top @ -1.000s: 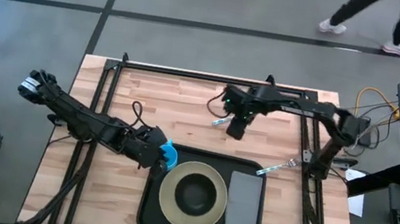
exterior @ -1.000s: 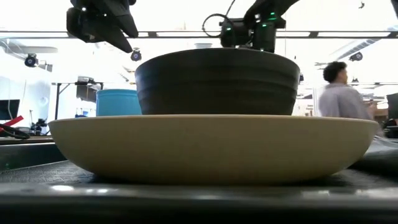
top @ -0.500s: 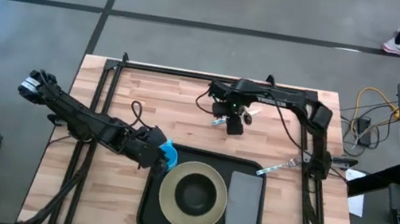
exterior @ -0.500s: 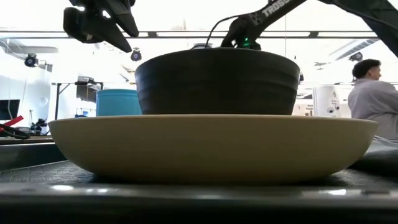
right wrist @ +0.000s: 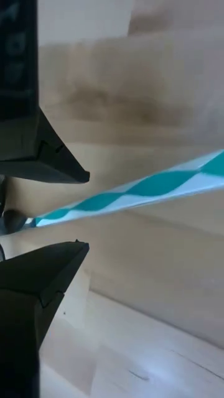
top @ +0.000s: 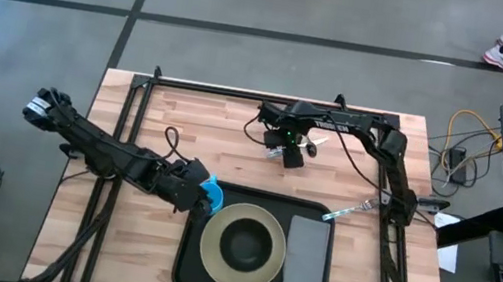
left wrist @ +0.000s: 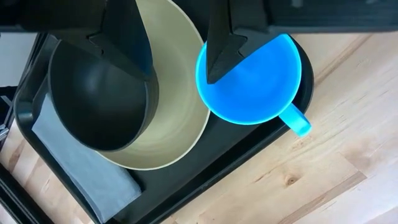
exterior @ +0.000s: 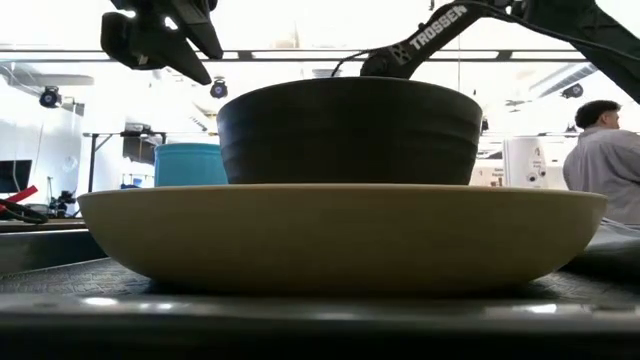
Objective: Set up tray
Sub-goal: Put the white knife on the gray napkin on the black serving tray
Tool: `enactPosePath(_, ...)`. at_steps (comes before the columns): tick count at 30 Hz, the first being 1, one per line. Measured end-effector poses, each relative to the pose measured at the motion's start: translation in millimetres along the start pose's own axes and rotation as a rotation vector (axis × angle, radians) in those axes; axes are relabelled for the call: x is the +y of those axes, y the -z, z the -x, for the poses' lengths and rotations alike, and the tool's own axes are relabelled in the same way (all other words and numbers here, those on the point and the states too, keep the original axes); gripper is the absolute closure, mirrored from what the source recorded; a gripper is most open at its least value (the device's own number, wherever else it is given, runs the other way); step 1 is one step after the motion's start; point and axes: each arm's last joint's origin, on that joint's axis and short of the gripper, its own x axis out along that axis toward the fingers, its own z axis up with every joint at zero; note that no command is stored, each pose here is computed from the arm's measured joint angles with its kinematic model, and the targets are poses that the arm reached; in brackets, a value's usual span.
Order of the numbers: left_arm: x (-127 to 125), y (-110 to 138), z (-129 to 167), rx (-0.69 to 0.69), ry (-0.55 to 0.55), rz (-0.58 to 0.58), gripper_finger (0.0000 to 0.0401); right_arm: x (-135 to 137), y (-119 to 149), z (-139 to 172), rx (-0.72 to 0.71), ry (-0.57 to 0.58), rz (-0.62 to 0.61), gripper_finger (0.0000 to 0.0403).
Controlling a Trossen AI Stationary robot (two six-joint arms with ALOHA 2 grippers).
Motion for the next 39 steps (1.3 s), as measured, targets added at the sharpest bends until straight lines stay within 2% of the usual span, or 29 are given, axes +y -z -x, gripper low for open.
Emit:
enactPosePath(13, 1.3, 1.3, -1.5, 0.004, -0.007, -0.002, 0.0270, 0.0, -2.9, -18.3, 0.025, -0.021, 0.009, 0.0282)
enactPosePath(22, 1.4, 1.4, -1.6, 0.004, -0.008, -0.003, 0.0270, 3.1, -2.7, -23.4, 0.010, -0.116, -0.070, 0.0353)
enactPosePath(26, 1.3, 1.4, -1.7, 0.004, -0.008, -0.003, 0.0270, 3.9, -2.6, -20.3, -0.008, -0.138, -0.121, 0.0382)
enactPosePath(33, 1.3, 1.4, -1.8, 0.004, -0.008, -0.003, 0.0270, 7.5, -0.2, -11.2, -0.002, -0.172, -0.168, 0.0385)
enactPosePath(39, 1.3, 1.4, -1.8, 0.004, -0.007, -0.003, 0.0270, 14.7, 5.5, 25.5, -0.047, -0.141, -0.145, 0.0386)
